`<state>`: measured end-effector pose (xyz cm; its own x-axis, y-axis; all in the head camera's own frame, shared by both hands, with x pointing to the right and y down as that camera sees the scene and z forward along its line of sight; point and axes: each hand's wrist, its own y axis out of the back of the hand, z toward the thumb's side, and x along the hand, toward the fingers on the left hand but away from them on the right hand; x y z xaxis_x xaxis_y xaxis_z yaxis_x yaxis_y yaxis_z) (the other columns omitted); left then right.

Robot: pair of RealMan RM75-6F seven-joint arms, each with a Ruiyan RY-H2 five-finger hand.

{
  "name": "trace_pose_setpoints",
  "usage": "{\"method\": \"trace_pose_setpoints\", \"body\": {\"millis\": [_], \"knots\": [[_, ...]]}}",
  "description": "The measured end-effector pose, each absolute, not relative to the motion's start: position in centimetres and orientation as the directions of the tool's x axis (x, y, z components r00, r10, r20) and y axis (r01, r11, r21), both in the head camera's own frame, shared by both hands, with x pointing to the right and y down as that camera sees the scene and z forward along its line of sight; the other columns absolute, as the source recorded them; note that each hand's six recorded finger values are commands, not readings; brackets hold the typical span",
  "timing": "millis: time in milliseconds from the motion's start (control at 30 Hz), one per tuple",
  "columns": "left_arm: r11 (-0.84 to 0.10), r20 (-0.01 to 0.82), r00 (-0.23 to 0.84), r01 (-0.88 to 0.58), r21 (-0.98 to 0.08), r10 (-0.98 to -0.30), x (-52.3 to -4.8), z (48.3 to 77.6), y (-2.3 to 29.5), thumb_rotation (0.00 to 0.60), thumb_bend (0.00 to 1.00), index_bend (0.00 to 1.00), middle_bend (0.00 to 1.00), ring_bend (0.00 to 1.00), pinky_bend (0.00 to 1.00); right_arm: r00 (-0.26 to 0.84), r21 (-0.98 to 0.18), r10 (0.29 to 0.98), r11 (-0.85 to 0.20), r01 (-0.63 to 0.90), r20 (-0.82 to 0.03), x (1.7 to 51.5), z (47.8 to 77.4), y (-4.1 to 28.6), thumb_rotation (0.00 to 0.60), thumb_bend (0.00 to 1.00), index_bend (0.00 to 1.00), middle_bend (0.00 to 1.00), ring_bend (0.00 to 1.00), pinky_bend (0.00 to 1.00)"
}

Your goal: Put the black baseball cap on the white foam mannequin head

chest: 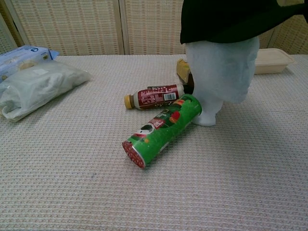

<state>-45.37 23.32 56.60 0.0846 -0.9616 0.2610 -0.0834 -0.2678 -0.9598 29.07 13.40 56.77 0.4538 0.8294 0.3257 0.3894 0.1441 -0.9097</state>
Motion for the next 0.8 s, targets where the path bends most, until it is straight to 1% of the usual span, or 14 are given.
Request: {"method": "trace_pose_setpoints", "body": {"millis": [200, 433, 567, 633, 667, 767, 800], "knots": [[-0.272, 0.265, 0.085, -0.083, -0.959, -0.960, -45.3, 56.7, 23.3, 0.600, 0.17, 0.00, 0.00, 0.00, 0.04, 0.442, -0.923, 0.856, 0.096, 0.373, 0.268, 30.0, 58.9, 14.2, 0.600, 0.36, 0.76, 1.00, 1.00, 1.00], [-0.274, 0.267, 0.083, -0.084, -0.958, -0.960, -45.4, 56.8, 23.3, 0.600, 0.17, 0.00, 0.00, 0.00, 0.04, 0.445, -0.930, 0.870, 0.039, 0.365, 0.211, 30.2, 61.0, 15.2, 0.600, 0.36, 0.76, 1.00, 1.00, 1.00], [-0.272, 0.265, 0.082, -0.087, -0.958, -0.961, -45.4, 56.7, 23.2, 0.600, 0.17, 0.00, 0.00, 0.00, 0.04, 0.444, -0.925, 0.872, 0.024, 0.379, 0.205, 30.0, 61.6, 15.7, 0.600, 0.36, 0.76, 1.00, 1.00, 1.00], [-0.272, 0.265, 0.081, -0.088, -0.958, -0.961, -45.4, 56.7, 23.2, 0.600, 0.17, 0.00, 0.00, 0.00, 0.04, 0.444, -0.924, 0.871, 0.029, 0.381, 0.211, 30.0, 61.5, 15.8, 0.600, 0.34, 0.73, 1.00, 1.00, 1.00], [-0.272, 0.265, 0.081, -0.088, -0.958, -0.961, -45.4, 56.7, 23.2, 0.600, 0.17, 0.00, 0.00, 0.00, 0.04, 0.444, -0.925, 0.870, 0.034, 0.379, 0.214, 30.1, 61.5, 15.8, 0.600, 0.33, 0.70, 1.00, 1.00, 1.00], [-0.275, 0.268, 0.082, -0.089, -0.957, -0.960, -45.4, 56.7, 23.2, 0.600, 0.17, 0.00, 0.00, 0.00, 0.04, 0.446, -0.932, 0.869, 0.045, 0.361, 0.215, 30.4, 61.3, 15.8, 0.600, 0.24, 0.43, 0.98, 1.00, 1.00], [-0.275, 0.268, 0.083, -0.089, -0.957, -0.960, -45.4, 56.7, 23.2, 0.600, 0.17, 0.00, 0.00, 0.00, 0.04, 0.447, -0.934, 0.869, 0.047, 0.355, 0.213, 30.6, 61.3, 15.8, 0.600, 0.20, 0.29, 0.95, 1.00, 1.00]]}}
